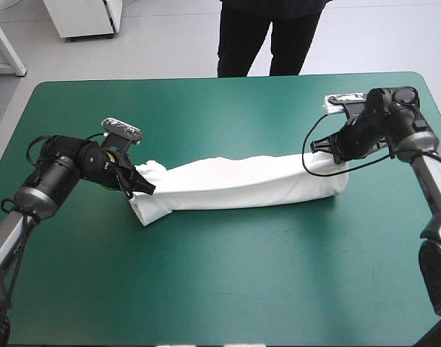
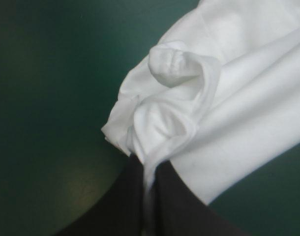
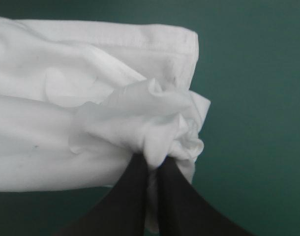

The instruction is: Fold the cloth

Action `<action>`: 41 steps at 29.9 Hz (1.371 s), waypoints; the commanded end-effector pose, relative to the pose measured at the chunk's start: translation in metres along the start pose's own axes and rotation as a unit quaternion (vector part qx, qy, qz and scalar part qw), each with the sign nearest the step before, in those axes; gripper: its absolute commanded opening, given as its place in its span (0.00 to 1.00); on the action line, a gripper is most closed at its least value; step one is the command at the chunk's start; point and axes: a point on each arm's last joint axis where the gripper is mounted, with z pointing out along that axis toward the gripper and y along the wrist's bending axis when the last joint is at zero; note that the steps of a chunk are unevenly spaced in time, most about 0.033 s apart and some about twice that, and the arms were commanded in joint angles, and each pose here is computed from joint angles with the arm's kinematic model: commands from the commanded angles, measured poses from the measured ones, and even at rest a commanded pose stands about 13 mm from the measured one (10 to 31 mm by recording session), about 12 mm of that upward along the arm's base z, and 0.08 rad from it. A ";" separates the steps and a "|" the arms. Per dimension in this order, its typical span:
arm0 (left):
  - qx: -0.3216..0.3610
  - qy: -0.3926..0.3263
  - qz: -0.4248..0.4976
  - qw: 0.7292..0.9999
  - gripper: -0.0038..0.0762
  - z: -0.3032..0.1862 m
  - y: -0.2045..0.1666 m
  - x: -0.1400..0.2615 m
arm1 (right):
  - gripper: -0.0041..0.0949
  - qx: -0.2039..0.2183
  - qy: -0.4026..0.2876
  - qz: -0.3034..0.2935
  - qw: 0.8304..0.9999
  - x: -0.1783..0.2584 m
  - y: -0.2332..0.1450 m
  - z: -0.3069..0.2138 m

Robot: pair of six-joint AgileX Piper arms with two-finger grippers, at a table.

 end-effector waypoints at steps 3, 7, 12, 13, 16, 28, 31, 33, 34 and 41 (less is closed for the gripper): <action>-0.032 -0.039 0.009 0.999 0.02 0.005 0.008 -0.016 | 0.02 0.010 -0.048 -0.002 0.999 -0.024 -0.005 -0.005; -0.046 -0.042 0.018 0.998 0.02 0.025 0.012 -0.023 | 0.03 0.010 -0.040 0.000 0.999 -0.032 -0.007 0.018; -0.049 -0.024 0.002 0.999 0.02 0.052 0.023 -0.023 | 0.02 0.010 -0.015 0.002 1.000 -0.036 -0.009 0.050; -0.049 -0.019 -0.002 0.999 0.02 0.056 0.026 -0.022 | 0.02 0.009 -0.010 0.002 1.000 -0.036 -0.009 0.055; -0.046 -0.013 -0.010 0.999 0.02 0.064 0.028 -0.021 | 0.02 0.009 0.001 0.002 1.000 -0.036 -0.010 0.067; -0.035 0.001 -0.018 0.999 0.19 0.064 0.027 -0.021 | 0.24 -0.045 -0.030 -0.019 0.998 -0.050 -0.010 0.046; -0.035 0.019 -0.017 0.999 0.34 0.055 0.028 -0.023 | 0.42 -0.060 -0.044 -0.004 0.997 -0.054 -0.017 0.025; -0.036 0.025 -0.017 0.999 0.43 0.045 0.029 -0.027 | 0.51 -0.061 -0.048 0.005 0.997 -0.052 -0.023 0.012; -0.037 0.026 -0.018 0.999 0.47 0.038 0.030 -0.030 | 0.54 -0.060 -0.047 0.008 0.997 -0.050 -0.026 0.006; -0.005 -0.039 -0.058 0.998 0.50 -0.034 0.024 -0.048 | 0.56 -0.054 -0.086 0.038 0.994 -0.034 -0.048 -0.049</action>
